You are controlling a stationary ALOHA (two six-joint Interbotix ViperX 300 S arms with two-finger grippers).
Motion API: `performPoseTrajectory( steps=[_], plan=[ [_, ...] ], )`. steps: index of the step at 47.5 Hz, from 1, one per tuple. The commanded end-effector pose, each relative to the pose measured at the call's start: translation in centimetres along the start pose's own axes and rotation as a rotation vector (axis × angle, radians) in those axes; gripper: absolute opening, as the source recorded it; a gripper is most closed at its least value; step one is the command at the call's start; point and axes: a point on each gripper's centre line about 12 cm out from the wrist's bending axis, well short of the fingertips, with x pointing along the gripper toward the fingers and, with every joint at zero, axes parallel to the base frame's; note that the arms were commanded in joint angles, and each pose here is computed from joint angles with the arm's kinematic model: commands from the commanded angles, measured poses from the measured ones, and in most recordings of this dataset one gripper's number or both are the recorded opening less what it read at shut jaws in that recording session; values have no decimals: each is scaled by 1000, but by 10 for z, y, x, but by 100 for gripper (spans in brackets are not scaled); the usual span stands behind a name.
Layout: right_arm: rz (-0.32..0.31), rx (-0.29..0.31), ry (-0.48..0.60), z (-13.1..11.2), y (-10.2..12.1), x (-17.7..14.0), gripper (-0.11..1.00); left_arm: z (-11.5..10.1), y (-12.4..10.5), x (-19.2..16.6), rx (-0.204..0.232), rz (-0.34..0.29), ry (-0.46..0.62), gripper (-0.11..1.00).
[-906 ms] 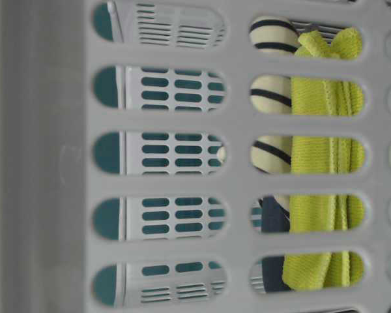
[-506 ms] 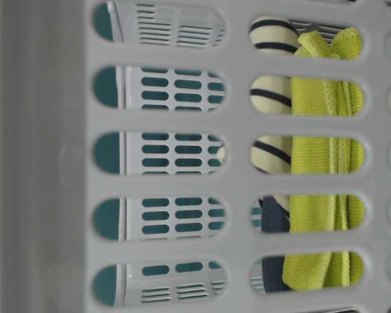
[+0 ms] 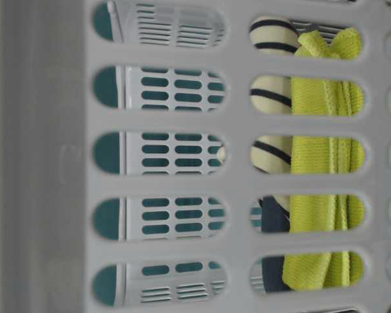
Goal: Pick up the yellow cloth from the shopping basket with the left arm.
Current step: 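Move the left gripper over the basket toward the yellow-green cloth, then lower the open left gripper around the cloth and close it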
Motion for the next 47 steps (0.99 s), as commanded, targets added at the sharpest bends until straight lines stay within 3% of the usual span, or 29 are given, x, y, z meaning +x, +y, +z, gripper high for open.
performPoseTrajectory(
  steps=[1, 5, 8, 18, 22, 34, 47],
  plan=[
    [-2, 1, -11, 8, 0, 2, 79, 16, -1, 12, -8, -1, 15, 1],
    [-4, 1, 6, 6, 0, 1, 78, 18, -2, 26, -8, -3, 63, 4],
    [-6, 1, 12, 5, 0, 1, 77, 19, -3, 38, -13, -3, 115, 13],
    [-10, -2, 8, 5, -1, 1, 77, 20, -18, 77, 21, -29, 300, 73],
    [-14, -3, 1, 6, -2, 1, 77, 14, -23, 96, 22, -36, 353, 89],
    [-16, -5, -6, 7, -2, 1, 77, 0, -51, 153, 37, -75, 451, 87],
    [-16, -5, -5, 6, -3, 1, 77, -25, -61, 191, 36, -69, 604, 87]
  ],
)
